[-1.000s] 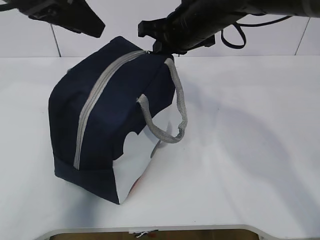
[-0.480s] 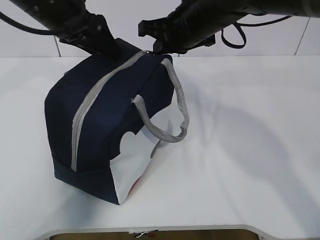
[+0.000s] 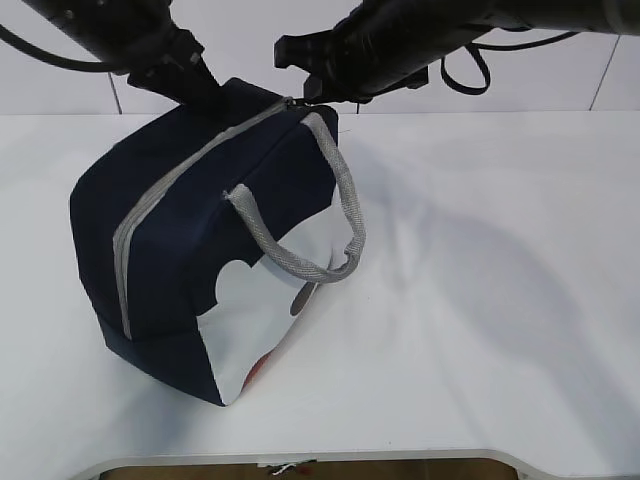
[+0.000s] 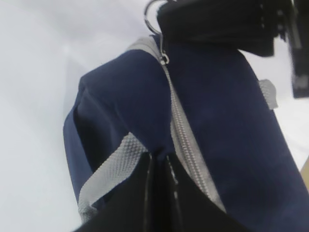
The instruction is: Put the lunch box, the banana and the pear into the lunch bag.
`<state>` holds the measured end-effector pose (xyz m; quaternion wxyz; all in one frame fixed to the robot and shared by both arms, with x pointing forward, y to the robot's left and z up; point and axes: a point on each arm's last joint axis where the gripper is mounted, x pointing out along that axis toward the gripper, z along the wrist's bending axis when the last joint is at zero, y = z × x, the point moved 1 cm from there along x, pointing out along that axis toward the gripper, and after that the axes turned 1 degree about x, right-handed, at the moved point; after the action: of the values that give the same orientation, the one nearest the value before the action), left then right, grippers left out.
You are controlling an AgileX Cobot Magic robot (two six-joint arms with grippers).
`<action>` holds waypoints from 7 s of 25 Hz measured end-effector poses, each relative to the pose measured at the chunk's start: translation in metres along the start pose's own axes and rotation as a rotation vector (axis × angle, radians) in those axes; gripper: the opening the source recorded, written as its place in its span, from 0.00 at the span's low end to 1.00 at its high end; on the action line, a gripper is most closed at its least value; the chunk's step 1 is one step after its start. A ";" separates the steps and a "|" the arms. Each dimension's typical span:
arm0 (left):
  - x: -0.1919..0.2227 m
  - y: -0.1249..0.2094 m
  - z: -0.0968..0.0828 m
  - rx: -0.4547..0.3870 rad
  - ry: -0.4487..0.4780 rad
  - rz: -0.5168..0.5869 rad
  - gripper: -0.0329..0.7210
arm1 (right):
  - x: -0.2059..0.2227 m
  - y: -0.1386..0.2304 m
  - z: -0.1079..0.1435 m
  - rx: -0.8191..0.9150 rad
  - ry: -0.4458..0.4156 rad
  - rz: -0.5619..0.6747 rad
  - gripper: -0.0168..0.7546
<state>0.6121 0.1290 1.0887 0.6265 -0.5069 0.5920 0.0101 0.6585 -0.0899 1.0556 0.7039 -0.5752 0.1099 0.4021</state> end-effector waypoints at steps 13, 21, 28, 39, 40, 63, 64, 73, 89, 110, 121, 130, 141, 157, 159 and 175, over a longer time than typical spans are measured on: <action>-0.026 0.009 -0.009 0.133 -0.031 0.113 0.04 | 0.001 -0.007 -0.011 -0.004 0.022 -0.051 0.04; -0.032 0.008 -0.011 0.155 -0.042 0.105 0.04 | 0.035 0.013 -0.033 0.037 0.059 0.027 0.04; -0.035 0.008 -0.012 0.163 -0.057 0.101 0.04 | 0.051 0.023 -0.037 0.083 0.055 0.062 0.04; -0.034 0.006 -0.010 0.161 -0.069 0.078 0.04 | 0.057 0.024 -0.038 0.110 0.047 0.073 0.04; -0.032 0.006 -0.010 0.158 -0.065 0.080 0.04 | 0.057 0.024 -0.038 0.106 0.047 0.074 0.04; 0.008 0.000 0.006 0.126 -0.020 0.000 0.04 | -0.007 -0.048 -0.014 -0.266 0.083 0.185 0.65; 0.010 -0.001 0.007 0.124 -0.019 -0.012 0.04 | -0.012 -0.051 -0.015 -0.287 0.106 0.193 0.65; 0.030 -0.012 0.017 0.052 -0.010 -0.153 0.04 | -0.030 -0.047 -0.023 -0.339 0.210 0.354 0.62; -0.004 -0.018 0.006 0.047 -0.009 -0.190 0.51 | -0.086 -0.067 -0.004 -0.331 0.164 0.247 0.61; -0.129 0.020 -0.031 -0.216 -0.240 0.017 0.52 | -0.195 0.017 -0.007 -0.242 0.174 0.371 0.61; -0.156 0.076 -0.062 -0.239 -0.288 0.051 0.46 | -0.260 0.087 -0.015 -0.229 0.177 0.379 0.61; -0.196 0.122 -0.105 -0.199 -0.312 -0.044 0.43 | -0.329 0.133 -0.016 -0.248 0.156 0.218 0.60; -0.235 0.196 -0.156 -0.107 -0.367 -0.207 0.36 | -0.383 0.206 -0.032 -0.284 0.175 0.026 0.60; -0.211 0.306 -0.176 -0.012 -0.461 -0.294 0.36 | -0.380 0.288 -0.056 -0.296 0.157 -0.107 0.59; -0.203 0.316 -0.175 -0.004 -0.466 -0.311 0.36 | -0.375 0.295 -0.058 -0.296 0.157 -0.107 0.59; -0.181 0.334 -0.161 0.000 -0.546 -0.369 0.36 | -0.359 0.301 -0.063 -0.298 0.151 -0.153 0.59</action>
<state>0.2355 0.2936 1.0510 0.7531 -0.5843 0.3006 0.0321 0.2356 -0.2997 1.0399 0.6292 -0.7082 0.0576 0.3150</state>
